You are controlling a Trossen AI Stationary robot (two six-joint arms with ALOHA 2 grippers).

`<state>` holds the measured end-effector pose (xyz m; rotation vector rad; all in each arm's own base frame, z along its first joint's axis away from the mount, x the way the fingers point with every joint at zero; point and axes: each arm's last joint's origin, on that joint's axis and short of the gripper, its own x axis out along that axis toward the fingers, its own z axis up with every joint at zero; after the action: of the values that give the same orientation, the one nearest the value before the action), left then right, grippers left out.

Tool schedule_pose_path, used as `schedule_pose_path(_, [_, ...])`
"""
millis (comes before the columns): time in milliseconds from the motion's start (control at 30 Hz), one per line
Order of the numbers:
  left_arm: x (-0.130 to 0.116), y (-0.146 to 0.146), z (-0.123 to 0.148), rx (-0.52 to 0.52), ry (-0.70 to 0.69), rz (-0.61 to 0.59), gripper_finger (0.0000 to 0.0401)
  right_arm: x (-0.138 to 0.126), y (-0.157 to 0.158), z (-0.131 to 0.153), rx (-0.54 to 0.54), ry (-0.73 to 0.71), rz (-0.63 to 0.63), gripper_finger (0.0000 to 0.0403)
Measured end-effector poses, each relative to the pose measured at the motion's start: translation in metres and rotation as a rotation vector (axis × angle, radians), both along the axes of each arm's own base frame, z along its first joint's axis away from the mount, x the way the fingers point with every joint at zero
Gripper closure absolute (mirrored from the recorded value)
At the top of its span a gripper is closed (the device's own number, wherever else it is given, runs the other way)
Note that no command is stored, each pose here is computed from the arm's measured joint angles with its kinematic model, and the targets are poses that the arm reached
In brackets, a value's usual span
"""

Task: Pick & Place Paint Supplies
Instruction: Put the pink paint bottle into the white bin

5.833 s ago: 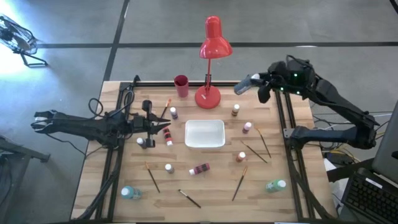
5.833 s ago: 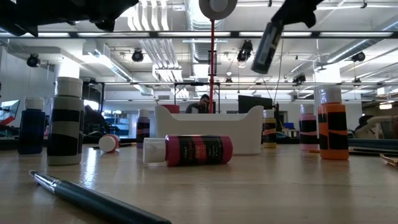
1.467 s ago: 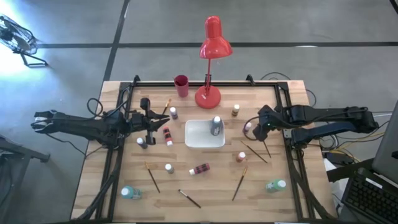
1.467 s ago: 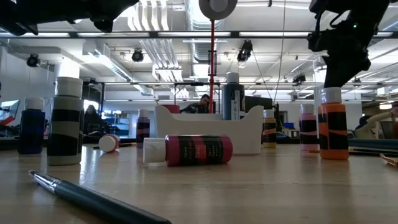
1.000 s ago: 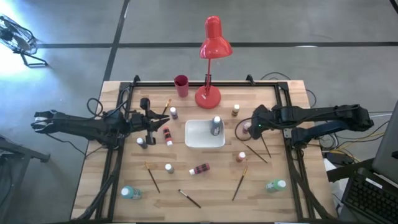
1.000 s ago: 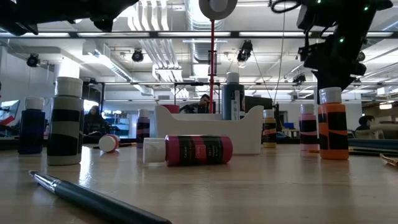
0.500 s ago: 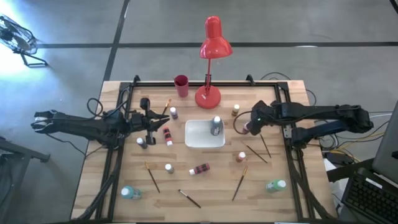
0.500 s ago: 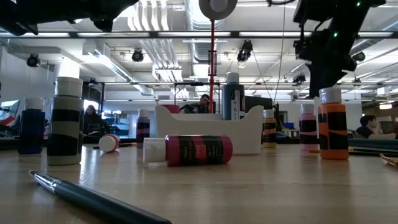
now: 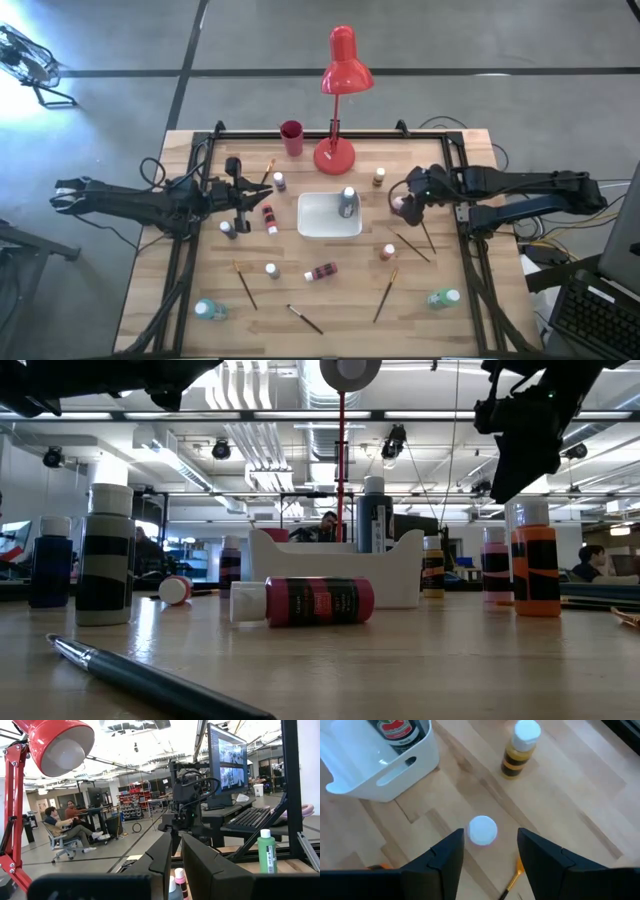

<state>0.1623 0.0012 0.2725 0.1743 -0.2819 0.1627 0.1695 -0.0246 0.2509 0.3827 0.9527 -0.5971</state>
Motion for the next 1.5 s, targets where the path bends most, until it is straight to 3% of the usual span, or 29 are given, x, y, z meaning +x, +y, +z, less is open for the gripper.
schedule_pose_path(500, [0.0, 0.0, 0.0, -0.003, 0.003, -0.001, 0.035, 0.027, -0.004, -0.024, -0.003, 0.083, -0.004, 0.0166])
schedule_pose_path(667, [0.0, 0.0, -0.001, -0.005, 0.005, -0.002, 0.035, 0.03, -0.006, -0.029, 0.019, 0.094, -0.074, 0.016])
schedule_pose_path(1500, [0.0, 0.0, 0.0, -0.008, 0.004, -0.002, 0.035, 0.035, -0.007, -0.043, 0.042, 0.175, -0.067, 0.0236])
